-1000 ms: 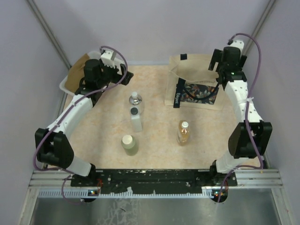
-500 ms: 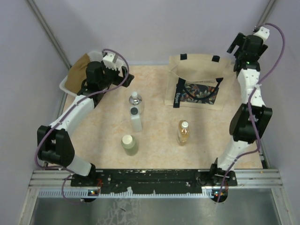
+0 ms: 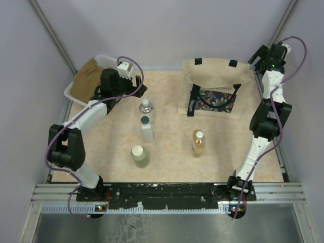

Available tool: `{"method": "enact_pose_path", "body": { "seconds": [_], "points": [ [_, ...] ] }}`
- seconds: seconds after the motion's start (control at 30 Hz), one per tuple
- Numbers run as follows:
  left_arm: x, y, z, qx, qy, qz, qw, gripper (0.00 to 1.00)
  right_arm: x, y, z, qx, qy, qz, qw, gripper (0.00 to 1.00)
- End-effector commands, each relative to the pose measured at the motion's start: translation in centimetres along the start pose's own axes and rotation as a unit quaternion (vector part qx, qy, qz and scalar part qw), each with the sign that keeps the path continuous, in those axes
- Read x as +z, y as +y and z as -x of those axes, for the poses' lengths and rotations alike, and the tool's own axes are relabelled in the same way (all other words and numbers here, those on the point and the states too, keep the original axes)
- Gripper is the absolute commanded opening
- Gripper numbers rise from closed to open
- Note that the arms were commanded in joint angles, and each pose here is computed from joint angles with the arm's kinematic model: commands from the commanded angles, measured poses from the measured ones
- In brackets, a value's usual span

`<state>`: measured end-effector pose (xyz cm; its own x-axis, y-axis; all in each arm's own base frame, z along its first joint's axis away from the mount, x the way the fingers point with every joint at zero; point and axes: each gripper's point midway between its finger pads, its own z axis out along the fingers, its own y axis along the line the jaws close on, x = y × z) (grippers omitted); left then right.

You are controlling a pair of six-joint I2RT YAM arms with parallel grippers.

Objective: Place the personal care products into the canvas bag

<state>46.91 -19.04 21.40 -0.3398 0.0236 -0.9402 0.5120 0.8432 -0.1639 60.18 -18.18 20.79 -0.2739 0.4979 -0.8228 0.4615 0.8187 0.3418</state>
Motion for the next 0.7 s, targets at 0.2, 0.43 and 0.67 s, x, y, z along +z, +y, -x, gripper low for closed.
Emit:
{"method": "enact_pose_path", "body": {
  "seconds": [0.2,0.43,0.67],
  "points": [
    [-0.4,-1.1,2.4,0.015,-0.033,-0.022,0.999,0.99,-3.4,4.9,0.7,-0.017,0.028,0.051,0.998,0.99],
    [-1.4,-1.5,2.9,0.014,-0.039,-0.023,0.999,1.0,-5.2,7.5,-3.1,-0.044,0.059,0.055,0.996,0.99],
    [-2.3,-1.6,3.1,0.018,-0.042,-0.018,0.999,1.0,-6.4,8.4,-6.7,-0.036,0.08,0.074,0.993,0.99]
  ]
}}
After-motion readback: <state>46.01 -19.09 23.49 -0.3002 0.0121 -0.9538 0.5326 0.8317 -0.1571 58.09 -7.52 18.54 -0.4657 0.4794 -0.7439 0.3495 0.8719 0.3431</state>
